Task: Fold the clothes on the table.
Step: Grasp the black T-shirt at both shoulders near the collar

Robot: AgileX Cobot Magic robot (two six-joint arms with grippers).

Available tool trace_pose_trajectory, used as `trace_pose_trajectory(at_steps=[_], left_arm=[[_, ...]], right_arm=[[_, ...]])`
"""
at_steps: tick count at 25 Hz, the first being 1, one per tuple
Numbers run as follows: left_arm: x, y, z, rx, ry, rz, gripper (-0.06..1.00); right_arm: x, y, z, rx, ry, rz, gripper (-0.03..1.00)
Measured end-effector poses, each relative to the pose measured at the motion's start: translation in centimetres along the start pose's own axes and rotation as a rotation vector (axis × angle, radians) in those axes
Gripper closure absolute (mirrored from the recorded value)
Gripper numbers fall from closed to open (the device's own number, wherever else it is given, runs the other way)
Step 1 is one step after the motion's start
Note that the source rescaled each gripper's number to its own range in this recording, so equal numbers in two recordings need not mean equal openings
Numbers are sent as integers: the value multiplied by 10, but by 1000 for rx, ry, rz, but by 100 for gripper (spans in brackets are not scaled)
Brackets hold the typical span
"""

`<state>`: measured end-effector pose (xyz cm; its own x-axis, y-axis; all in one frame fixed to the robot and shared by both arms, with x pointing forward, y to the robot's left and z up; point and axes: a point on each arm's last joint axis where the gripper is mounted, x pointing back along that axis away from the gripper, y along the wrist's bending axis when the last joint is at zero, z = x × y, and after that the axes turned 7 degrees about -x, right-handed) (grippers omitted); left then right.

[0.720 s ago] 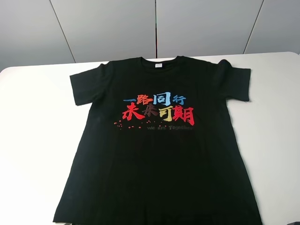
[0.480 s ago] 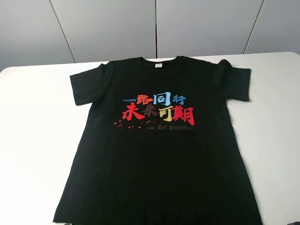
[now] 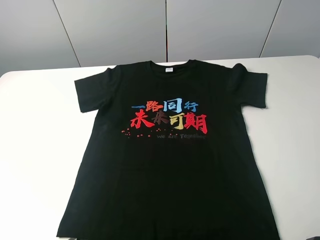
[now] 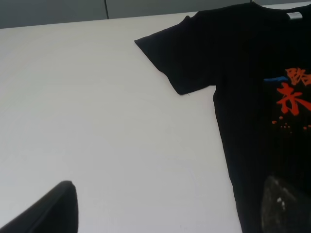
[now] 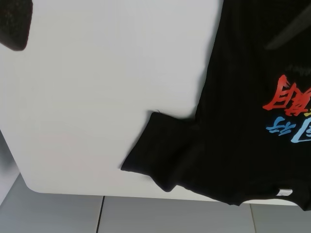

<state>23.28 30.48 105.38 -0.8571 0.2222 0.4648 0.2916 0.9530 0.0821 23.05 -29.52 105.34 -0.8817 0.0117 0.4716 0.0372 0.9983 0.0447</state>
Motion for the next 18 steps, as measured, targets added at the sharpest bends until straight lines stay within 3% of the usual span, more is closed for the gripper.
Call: trace_pose_trajectory(at_steps=[18], left_arm=[[0,0,0,-3,0,-5,-6]], right_arm=[[0,0,0,0,0,0,-3]])
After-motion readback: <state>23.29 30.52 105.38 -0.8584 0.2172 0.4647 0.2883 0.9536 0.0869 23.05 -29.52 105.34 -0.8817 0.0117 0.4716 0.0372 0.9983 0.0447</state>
